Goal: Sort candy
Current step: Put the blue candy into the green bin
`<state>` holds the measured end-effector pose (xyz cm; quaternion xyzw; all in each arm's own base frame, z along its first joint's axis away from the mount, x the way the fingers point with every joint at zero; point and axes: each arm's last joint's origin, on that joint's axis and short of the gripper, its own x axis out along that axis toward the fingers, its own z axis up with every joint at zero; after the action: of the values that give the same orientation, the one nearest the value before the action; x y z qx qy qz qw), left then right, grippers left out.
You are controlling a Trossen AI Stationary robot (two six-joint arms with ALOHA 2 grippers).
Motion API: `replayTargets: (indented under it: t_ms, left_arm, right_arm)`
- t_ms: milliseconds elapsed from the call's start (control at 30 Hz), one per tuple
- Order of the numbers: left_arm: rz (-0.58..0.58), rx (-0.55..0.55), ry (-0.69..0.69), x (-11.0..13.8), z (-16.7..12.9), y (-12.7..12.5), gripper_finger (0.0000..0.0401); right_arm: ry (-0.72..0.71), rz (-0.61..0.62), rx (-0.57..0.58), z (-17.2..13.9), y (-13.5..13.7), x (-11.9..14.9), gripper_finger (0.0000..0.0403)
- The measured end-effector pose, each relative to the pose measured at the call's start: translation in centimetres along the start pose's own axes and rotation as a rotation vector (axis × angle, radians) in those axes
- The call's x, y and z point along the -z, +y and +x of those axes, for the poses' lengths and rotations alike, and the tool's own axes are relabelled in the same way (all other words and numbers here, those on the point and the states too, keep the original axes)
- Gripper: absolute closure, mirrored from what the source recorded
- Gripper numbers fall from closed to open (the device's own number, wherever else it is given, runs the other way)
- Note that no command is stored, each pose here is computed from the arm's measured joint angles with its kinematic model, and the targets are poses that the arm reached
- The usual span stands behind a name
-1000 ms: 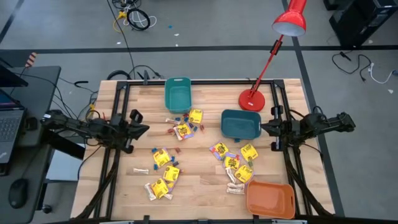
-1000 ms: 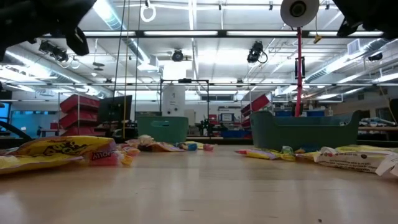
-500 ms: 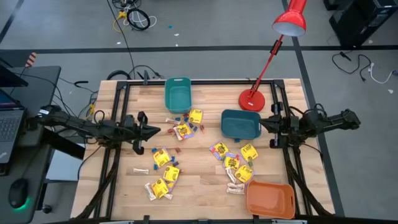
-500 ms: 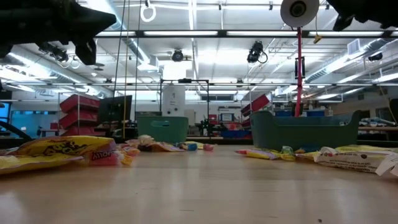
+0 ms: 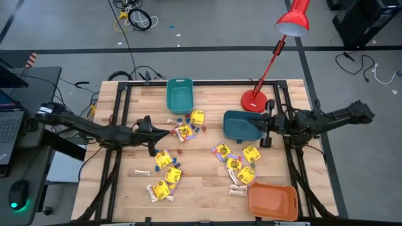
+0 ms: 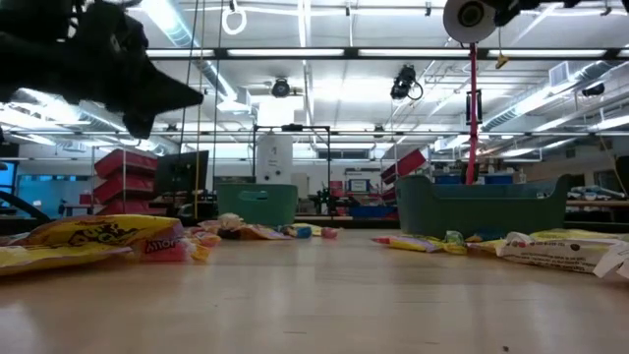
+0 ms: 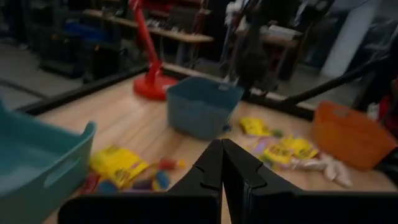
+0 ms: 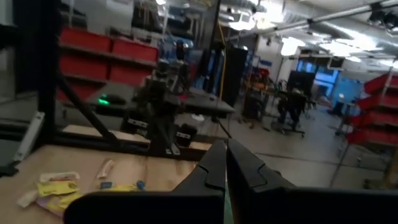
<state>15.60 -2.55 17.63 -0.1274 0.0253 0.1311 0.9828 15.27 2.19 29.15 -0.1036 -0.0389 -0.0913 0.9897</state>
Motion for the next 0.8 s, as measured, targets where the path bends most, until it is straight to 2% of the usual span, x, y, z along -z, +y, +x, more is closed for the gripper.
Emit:
replayTargets:
  t_ms: [300,367,433,533,633,733,800]
  left_arm:
    - [0.063,-0.045,0.112,1.5,0.3,0.3,0.0393]
    - [0.064,-0.032,0.119,1.4,0.3,0.2,0.0393]
    - [0.07,0.035,0.164,1.2,0.5,-0.2,0.0393]
    - [0.073,0.168,0.3,0.6,0.8,-1.1,0.0393]
    - [0.05,0.243,0.528,0.1,0.6,-1.7,0.0393]
    - [0.018,0.271,0.748,-0.2,0.0,-1.8,0.0393]
    - [0.01,0.243,0.829,-0.3,-0.4,-1.7,0.0393]
  right_arm:
    - [0.118,-0.04,0.026,3.2,0.5,-3.0,0.04]
    - [0.142,-0.05,0.032,3.8,0.6,-3.4,0.04]
    - [0.167,-0.065,0.042,4.4,0.7,-3.6,0.04]
    - [0.205,-0.083,0.04,4.9,1.0,-3.4,0.04]
    - [0.223,-0.087,0.036,5.3,1.2,-3.0,0.04]
    - [0.245,-0.069,0.033,5.6,1.4,-2.7,0.04]
    - [0.259,-0.054,0.033,5.8,1.6,-2.4,0.04]
